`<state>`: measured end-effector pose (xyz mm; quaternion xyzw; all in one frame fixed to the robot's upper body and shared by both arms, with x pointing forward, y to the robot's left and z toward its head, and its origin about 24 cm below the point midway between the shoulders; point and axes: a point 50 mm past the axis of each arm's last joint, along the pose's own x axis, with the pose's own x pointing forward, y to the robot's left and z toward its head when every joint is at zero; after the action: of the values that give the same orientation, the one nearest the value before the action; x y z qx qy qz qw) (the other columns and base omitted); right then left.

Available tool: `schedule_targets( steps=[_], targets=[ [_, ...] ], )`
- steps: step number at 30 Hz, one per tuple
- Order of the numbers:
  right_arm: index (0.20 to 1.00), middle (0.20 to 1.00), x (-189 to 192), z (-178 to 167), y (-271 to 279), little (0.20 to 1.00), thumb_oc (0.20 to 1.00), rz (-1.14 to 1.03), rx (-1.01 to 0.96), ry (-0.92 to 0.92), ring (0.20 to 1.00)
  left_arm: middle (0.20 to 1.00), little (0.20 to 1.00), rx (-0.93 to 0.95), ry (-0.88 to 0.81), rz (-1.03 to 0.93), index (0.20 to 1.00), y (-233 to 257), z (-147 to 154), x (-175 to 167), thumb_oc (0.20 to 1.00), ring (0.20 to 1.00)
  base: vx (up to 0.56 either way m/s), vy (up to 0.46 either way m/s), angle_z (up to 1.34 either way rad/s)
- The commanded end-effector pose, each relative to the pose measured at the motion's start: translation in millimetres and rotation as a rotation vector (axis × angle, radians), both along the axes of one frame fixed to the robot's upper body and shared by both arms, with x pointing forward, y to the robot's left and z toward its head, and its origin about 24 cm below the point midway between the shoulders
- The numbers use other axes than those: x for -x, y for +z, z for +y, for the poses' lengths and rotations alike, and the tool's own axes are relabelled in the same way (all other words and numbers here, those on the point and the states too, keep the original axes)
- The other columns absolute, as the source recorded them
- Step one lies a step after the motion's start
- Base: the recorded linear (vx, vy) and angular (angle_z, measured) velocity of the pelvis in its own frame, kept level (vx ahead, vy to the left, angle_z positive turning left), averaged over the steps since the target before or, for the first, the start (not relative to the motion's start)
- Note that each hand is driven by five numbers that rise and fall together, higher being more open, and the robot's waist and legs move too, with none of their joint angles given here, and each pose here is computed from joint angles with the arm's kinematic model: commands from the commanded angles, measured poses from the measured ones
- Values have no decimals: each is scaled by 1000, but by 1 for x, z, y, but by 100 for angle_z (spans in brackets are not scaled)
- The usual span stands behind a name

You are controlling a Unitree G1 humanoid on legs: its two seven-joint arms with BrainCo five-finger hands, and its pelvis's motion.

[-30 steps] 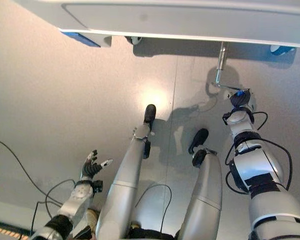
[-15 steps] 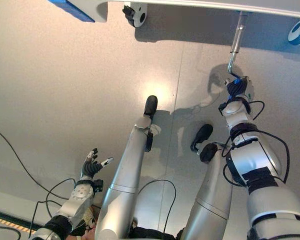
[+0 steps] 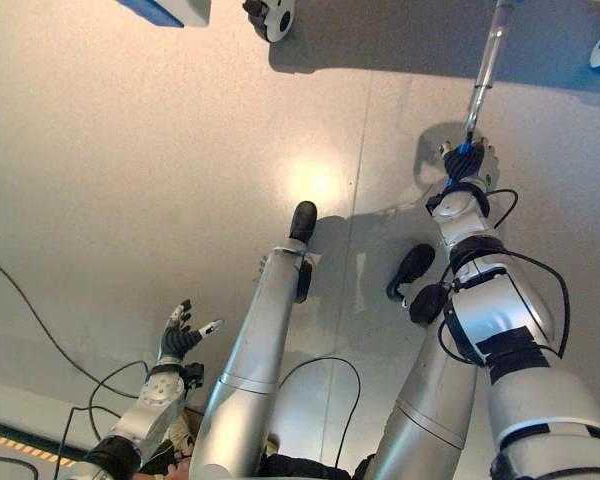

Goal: Raise the hospital bed

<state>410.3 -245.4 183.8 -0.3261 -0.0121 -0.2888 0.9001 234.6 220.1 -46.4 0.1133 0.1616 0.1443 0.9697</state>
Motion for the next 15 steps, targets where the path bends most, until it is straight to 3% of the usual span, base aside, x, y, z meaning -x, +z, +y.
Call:
schedule_targets(
  steps=[1, 4, 5, 8, 9, 15],
  targets=[
    [200, 200, -10, 66, -10, 200, 200, 39, 35, 275, 200, 1000, 1000, 55, 37, 22, 1000, -8, -6, 9, 1000, 1000, 2, -1, 15],
    [200, 200, -11, 89, -9, 200, 200, 18, 21, 350, 200, 1000, 1000, 56, 51, 25, 1000, -9, -4, 10, 1000, 1000, -5, 4, 3],
    [200, 200, -10, 119, -8, 200, 200, -8, 2, 452, 200, 1000, 1000, 53, 63, 34, 1000, -10, -2, 11, 1000, 1000, -10, 15, -7],
    [200, 200, -7, 144, -9, 200, 200, -30, -19, 534, 200, 1000, 1000, 51, 83, 41, 1000, -12, 1, 13, 1000, 1000, -11, 5, -13],
    [200, 200, 0, 172, -5, 200, 200, -74, -58, 632, 200, 1000, 1000, 47, 103, 47, 1000, -13, 5, 15, 1000, 1000, 0, 0, 0],
    [200, 200, 21, 220, 5, 200, 200, -165, -105, 835, 200, 1000, 1000, 33, 131, 64, 1000, -15, 12, 19, 1000, 1000, -5, 1, 2]
  ],
)
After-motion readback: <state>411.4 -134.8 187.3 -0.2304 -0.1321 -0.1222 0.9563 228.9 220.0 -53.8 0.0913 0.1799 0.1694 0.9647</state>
